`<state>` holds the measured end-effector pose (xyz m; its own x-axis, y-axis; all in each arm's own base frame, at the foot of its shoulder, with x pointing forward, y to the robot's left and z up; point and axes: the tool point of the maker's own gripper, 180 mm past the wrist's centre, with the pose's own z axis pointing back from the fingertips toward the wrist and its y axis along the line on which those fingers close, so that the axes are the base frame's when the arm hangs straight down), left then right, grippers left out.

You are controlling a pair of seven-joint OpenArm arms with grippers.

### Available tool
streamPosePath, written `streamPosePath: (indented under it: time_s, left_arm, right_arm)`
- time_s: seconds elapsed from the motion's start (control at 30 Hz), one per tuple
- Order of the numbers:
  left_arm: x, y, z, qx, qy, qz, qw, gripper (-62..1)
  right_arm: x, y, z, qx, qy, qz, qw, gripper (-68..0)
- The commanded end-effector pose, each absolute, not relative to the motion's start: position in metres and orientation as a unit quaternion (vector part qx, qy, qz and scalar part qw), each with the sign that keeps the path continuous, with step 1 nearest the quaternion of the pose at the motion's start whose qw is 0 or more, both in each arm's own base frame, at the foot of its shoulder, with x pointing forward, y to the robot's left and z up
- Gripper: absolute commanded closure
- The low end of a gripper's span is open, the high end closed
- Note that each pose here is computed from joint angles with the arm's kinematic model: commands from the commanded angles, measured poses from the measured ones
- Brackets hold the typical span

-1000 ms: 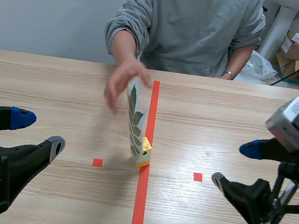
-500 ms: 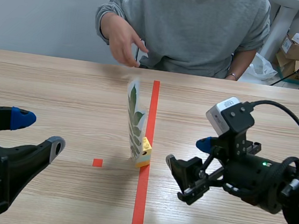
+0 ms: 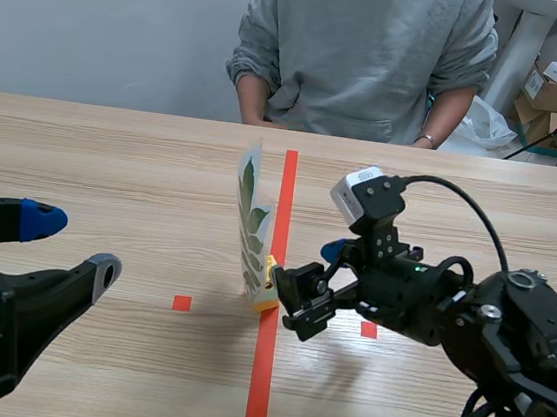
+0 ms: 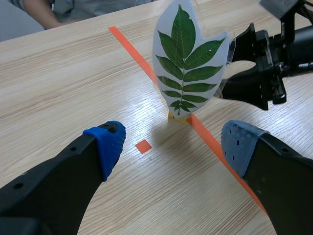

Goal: Do the leaf sorting experiment

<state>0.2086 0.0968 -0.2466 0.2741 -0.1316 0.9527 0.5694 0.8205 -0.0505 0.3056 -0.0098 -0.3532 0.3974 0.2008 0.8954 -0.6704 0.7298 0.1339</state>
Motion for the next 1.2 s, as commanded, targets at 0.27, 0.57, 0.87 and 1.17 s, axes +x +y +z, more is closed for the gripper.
streamPosePath:
  time_s: [0.27,0.57,0.87,1.17]
  left_arm:
    - [0.211,0.096,-0.239,-0.198,-0.57,-0.225,0.765,-43.7]
    - [0.211,0.096,-0.239,-0.198,-0.57,-0.225,0.765,-43.7]
    - [0.211,0.096,-0.239,-0.198,-0.57,-0.225,0.765,-43.7]
    - [0.211,0.096,-0.239,-0.198,-0.57,-0.225,0.765,-43.7]
  right_arm:
    - [0.314,-0.008,-0.336,0.247,-0.501,0.276,0.782,-44.1]
    - [0.304,-0.022,-0.344,0.232,-0.491,0.287,0.789,-44.1]
    - [0.264,-0.044,-0.332,0.205,-0.486,0.321,0.787,-44.1]
    - [0.22,-0.061,-0.307,0.183,-0.48,0.354,0.781,-44.1]
